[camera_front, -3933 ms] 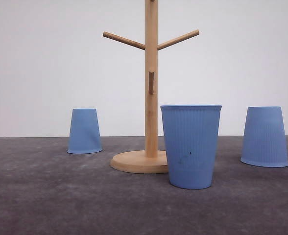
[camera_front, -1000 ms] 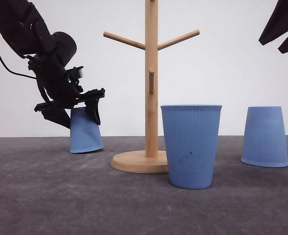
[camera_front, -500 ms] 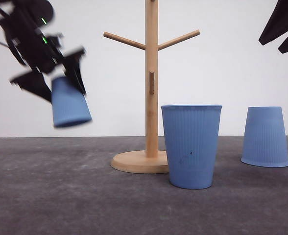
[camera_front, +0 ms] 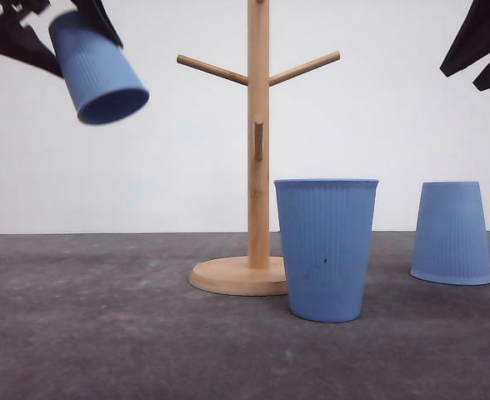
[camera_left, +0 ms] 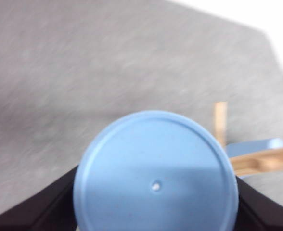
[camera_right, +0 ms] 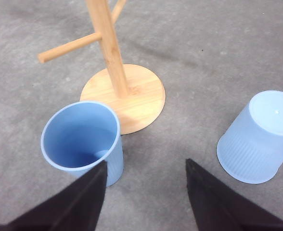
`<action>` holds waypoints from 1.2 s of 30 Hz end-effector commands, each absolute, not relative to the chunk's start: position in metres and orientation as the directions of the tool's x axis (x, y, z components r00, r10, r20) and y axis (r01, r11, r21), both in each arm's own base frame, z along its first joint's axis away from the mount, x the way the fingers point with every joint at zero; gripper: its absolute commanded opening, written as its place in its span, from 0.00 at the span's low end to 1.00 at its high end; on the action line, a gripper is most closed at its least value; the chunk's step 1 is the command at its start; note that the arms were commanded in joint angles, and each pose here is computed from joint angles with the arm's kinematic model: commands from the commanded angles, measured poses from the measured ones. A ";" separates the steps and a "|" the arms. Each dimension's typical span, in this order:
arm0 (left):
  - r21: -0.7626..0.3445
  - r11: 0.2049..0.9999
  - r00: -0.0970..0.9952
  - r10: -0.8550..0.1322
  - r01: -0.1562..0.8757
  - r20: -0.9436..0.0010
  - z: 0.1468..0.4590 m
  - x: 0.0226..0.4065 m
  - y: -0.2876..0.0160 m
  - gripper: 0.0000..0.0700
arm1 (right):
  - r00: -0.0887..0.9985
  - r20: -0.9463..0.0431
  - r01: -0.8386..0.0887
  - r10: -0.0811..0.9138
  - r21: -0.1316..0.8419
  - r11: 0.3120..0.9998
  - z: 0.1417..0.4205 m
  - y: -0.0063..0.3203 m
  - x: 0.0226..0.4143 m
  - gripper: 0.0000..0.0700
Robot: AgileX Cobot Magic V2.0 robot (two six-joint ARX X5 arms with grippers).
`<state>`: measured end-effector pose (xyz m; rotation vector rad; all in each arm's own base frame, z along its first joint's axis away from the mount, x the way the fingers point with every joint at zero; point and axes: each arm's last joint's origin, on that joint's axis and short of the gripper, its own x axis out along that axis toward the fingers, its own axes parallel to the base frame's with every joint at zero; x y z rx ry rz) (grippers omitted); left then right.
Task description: Place three cups
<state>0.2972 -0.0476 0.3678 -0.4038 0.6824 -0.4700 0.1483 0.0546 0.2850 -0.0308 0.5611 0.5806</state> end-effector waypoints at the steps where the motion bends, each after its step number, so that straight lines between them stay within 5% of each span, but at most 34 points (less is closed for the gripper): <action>1: -0.557 0.789 0.719 -0.543 0.259 -0.434 0.367 0.294 -0.047 0.50 | 0.699 -0.492 -0.534 0.518 0.123 0.837 0.290 0.056 0.149 0.47; 10: -0.803 0.536 0.796 -0.589 0.260 -0.136 0.321 0.268 -0.044 0.50 | 0.700 -0.492 -0.533 0.518 0.123 0.837 0.290 0.056 0.149 0.47; 19: -0.881 0.380 0.771 -0.636 0.282 -0.027 0.302 0.274 -0.052 0.50 | 0.700 -0.492 -0.534 0.519 0.123 0.837 0.290 0.056 0.149 0.47; 24: -0.886 0.329 0.769 -0.637 0.325 0.045 0.310 0.274 -0.052 0.50 | 0.700 -0.491 -0.534 0.519 0.123 0.837 0.290 0.056 0.149 0.47; 36: -0.879 0.358 0.721 -0.693 0.314 -0.025 0.293 0.279 -0.078 0.51 | 0.703 -0.486 -0.534 0.520 0.121 0.836 0.290 0.056 0.150 0.47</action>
